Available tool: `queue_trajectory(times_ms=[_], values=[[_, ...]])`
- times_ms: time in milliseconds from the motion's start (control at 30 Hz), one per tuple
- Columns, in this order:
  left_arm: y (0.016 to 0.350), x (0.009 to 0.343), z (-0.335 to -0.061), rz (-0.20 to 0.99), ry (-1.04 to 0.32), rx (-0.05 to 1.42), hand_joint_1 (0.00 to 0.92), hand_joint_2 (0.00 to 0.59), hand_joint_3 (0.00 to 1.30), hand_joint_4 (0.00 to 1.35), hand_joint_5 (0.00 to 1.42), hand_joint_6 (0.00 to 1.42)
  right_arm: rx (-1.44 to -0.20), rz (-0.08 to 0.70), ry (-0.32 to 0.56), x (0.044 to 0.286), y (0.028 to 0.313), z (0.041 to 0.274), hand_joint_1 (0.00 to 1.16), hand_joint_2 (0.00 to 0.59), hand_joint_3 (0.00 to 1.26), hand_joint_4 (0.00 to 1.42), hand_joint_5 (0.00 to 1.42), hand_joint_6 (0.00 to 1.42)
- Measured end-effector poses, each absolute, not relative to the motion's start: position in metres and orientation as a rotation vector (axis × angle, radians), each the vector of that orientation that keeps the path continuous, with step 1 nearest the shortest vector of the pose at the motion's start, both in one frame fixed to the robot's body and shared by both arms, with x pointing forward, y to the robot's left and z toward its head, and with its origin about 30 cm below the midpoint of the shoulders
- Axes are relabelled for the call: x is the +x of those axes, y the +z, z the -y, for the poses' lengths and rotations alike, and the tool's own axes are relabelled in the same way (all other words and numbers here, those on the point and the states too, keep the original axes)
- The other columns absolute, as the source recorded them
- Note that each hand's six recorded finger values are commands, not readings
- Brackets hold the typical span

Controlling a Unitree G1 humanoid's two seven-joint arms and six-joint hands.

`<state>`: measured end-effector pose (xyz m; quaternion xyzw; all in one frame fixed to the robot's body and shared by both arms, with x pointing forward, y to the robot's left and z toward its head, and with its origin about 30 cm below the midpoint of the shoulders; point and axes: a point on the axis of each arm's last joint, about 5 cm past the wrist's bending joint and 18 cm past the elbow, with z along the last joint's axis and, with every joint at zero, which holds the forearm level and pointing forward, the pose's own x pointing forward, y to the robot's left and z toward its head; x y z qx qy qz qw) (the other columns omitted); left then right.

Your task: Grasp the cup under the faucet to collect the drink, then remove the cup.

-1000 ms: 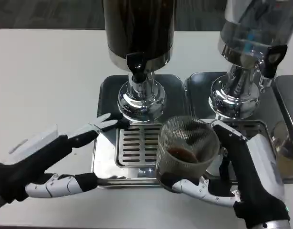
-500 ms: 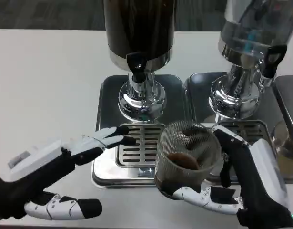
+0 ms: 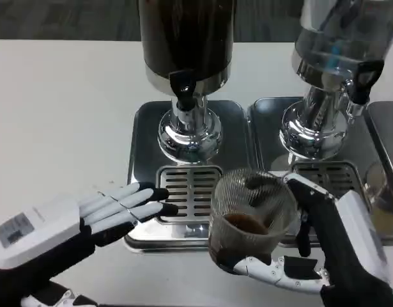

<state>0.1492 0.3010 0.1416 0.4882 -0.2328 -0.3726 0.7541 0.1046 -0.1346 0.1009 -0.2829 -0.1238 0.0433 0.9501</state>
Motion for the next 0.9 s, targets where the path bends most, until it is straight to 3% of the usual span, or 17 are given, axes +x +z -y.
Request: queue_trajectory(times_ms=[900], values=[[0.1423,0.1416,-0.3005,0.533,-0.827,1.125,0.0,0.095,0.06,0.0,0.0,0.07,-0.57,0.261,0.094,0.1048,0.102,0.1364,0.78,0.299,0.55,0.65,0.93,1.32]])
